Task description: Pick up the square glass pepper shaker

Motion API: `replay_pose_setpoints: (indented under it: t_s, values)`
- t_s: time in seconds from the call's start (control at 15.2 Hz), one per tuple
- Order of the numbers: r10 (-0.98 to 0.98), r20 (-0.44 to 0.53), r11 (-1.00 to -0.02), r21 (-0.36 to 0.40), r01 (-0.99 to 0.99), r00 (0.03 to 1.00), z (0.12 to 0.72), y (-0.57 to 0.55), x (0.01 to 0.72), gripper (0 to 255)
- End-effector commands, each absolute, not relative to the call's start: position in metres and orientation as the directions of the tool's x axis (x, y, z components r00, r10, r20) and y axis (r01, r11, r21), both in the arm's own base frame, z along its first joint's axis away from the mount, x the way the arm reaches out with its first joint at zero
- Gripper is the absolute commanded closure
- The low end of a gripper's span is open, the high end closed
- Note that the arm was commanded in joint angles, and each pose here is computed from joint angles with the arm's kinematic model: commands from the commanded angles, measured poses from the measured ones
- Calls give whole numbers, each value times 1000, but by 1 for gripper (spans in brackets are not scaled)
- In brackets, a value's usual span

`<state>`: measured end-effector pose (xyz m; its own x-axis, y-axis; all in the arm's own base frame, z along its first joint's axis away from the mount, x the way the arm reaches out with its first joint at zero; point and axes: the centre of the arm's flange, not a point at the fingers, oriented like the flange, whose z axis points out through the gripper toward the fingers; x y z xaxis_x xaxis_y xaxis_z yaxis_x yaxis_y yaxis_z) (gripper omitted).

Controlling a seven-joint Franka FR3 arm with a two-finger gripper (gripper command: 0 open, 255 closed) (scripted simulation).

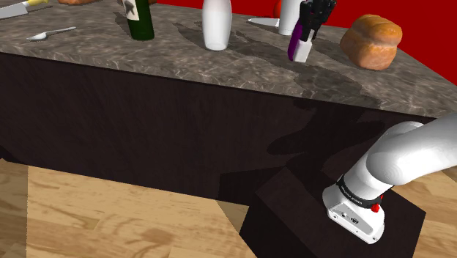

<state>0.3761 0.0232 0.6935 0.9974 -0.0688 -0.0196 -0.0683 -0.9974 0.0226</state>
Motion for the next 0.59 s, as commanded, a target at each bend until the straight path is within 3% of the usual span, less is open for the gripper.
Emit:
replay_pose_setpoints:
  t_s: [0.0, 0.53]
  values:
    - [-69, -20, -997, 23, -68, 997, 705, 23, 377, 255]
    - [-69, -20, -997, 23, -68, 997, 738, 23, 377, 255]
